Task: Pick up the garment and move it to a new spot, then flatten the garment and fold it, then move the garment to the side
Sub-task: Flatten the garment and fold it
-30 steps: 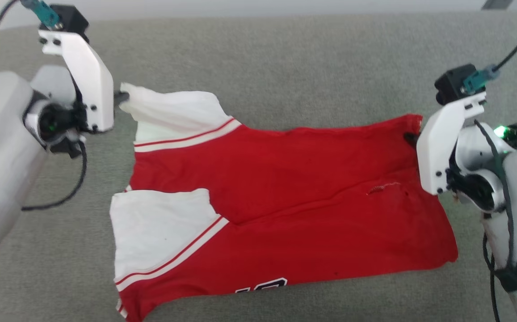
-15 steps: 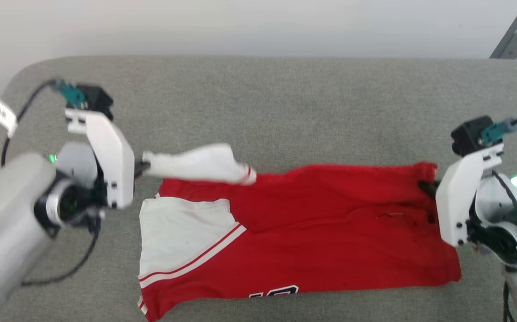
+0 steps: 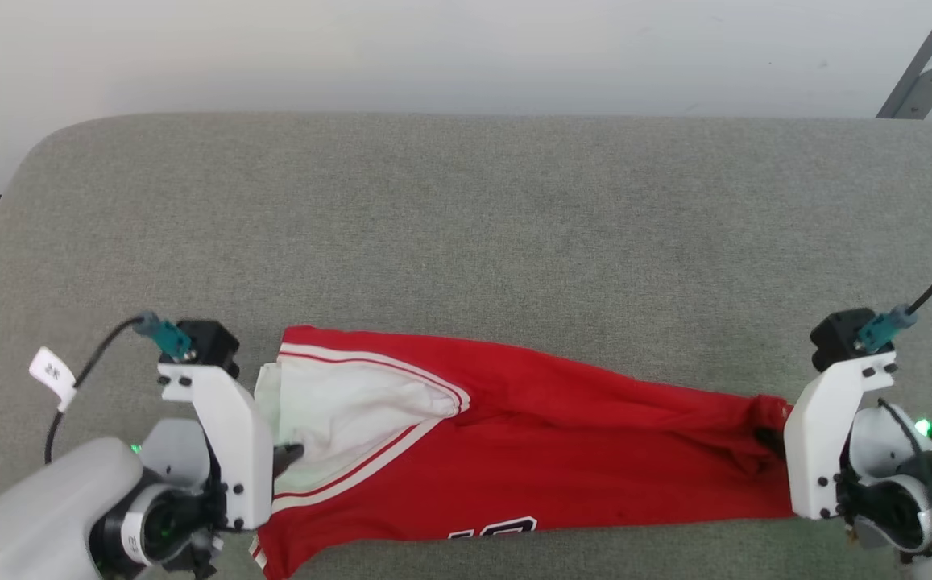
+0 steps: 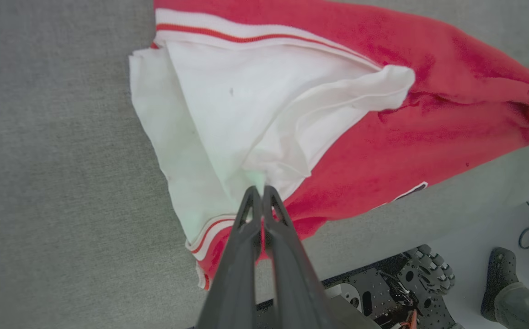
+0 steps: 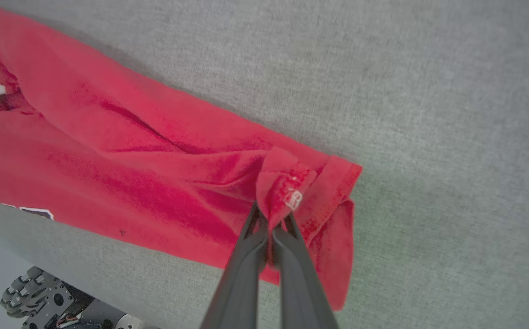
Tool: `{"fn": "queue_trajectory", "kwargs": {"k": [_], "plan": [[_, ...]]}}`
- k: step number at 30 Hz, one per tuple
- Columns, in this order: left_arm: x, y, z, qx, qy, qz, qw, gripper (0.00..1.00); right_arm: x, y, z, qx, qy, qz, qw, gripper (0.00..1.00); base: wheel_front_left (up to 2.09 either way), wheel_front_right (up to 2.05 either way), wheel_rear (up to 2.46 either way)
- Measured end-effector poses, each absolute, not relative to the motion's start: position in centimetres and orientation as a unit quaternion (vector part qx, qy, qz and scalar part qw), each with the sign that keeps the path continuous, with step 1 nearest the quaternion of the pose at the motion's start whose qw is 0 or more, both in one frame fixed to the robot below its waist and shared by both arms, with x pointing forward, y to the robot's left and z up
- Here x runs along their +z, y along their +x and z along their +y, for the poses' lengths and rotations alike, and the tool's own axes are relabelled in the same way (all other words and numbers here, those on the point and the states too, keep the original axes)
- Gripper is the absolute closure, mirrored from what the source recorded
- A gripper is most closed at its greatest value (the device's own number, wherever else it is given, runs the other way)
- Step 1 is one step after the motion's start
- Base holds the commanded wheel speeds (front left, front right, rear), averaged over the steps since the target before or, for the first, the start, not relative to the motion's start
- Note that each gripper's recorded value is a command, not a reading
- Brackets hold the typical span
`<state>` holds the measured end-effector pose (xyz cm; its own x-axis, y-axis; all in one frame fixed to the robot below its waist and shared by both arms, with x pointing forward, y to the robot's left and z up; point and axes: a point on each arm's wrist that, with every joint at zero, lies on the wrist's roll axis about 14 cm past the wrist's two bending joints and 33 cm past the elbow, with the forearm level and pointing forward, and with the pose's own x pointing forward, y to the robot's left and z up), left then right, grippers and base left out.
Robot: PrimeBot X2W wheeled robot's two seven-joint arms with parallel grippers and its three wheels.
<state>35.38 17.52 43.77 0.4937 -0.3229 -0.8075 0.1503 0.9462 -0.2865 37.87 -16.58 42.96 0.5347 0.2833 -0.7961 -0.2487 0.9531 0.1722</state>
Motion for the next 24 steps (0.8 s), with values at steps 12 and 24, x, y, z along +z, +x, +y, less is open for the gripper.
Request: {"fn": "queue_trajectory", "kwargs": {"k": [12,24], "plan": [[42.0,34.8,18.3,-0.125,-0.115,0.471,0.866,0.0,41.3,36.9,-16.6,0.146,0.02,0.471,0.87,0.0,0.0,0.0,0.0],[45.6,36.6,20.4,-0.106,-0.12,0.34,0.927,0.0,42.9,36.9,-18.4,0.125,0.035,0.446,0.885,0.0,0.0,0.0,0.0]]}}
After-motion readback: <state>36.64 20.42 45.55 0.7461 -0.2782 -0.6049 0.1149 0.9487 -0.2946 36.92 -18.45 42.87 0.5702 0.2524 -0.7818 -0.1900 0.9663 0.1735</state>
